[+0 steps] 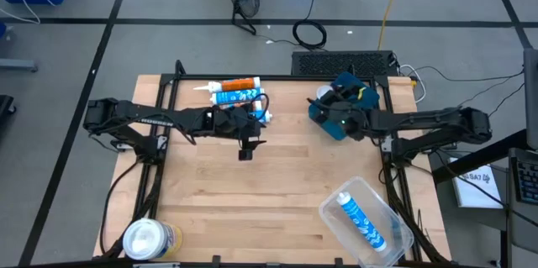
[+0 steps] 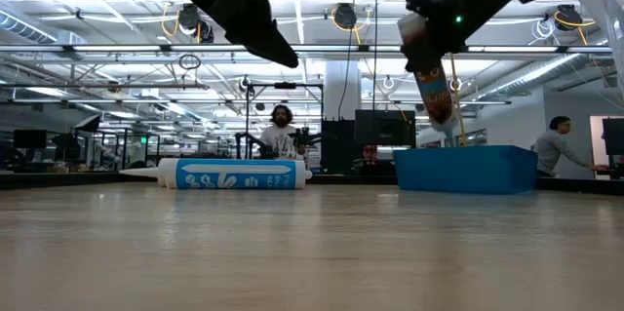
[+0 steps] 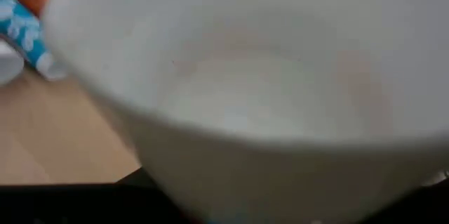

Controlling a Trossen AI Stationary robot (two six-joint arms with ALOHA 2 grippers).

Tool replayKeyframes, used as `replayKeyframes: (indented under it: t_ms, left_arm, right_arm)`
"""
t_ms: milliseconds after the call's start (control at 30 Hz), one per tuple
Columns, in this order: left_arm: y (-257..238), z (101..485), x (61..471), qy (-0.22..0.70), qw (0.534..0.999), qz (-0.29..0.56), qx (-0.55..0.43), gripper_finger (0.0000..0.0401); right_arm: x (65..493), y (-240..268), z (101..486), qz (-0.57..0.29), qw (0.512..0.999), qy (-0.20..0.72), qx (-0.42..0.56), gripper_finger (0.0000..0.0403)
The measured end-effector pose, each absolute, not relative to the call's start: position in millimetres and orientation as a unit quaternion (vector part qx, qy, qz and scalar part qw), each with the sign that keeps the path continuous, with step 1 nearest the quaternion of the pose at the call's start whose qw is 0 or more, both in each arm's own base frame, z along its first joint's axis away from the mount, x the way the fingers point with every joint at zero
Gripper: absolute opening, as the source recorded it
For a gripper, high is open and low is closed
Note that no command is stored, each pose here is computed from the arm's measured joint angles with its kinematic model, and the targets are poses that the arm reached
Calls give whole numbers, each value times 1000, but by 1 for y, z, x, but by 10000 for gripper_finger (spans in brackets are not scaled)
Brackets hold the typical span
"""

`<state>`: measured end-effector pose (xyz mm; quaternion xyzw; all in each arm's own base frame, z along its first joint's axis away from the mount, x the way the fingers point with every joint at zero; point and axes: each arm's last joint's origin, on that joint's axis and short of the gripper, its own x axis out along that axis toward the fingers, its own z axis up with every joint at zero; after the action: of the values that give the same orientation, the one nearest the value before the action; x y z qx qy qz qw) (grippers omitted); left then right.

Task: Pick & place silicon tubes, Sealant and Lysol wipes
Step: Put the bottom orange sealant into the blue bin

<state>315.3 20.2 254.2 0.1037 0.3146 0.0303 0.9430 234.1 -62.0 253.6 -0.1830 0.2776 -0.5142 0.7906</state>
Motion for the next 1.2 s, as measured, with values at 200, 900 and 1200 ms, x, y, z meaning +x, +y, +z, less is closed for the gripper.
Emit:
replayKeyframes:
  t_ms: [200, 900, 1200]
  left_arm:
    - [20, 252, 313, 329, 939, 30, 97, 230]
    - [20, 251, 313, 331, 938, 27, 95, 230]
    - [20, 251, 313, 331, 939, 27, 95, 230]
  right_arm:
    - [231, -85, 242, -516, 783, 305, -166, 191]
    - [213, -120, 207, -499, 802, 285, -162, 191]
    - [210, -118, 200, -508, 808, 263, -142, 373]
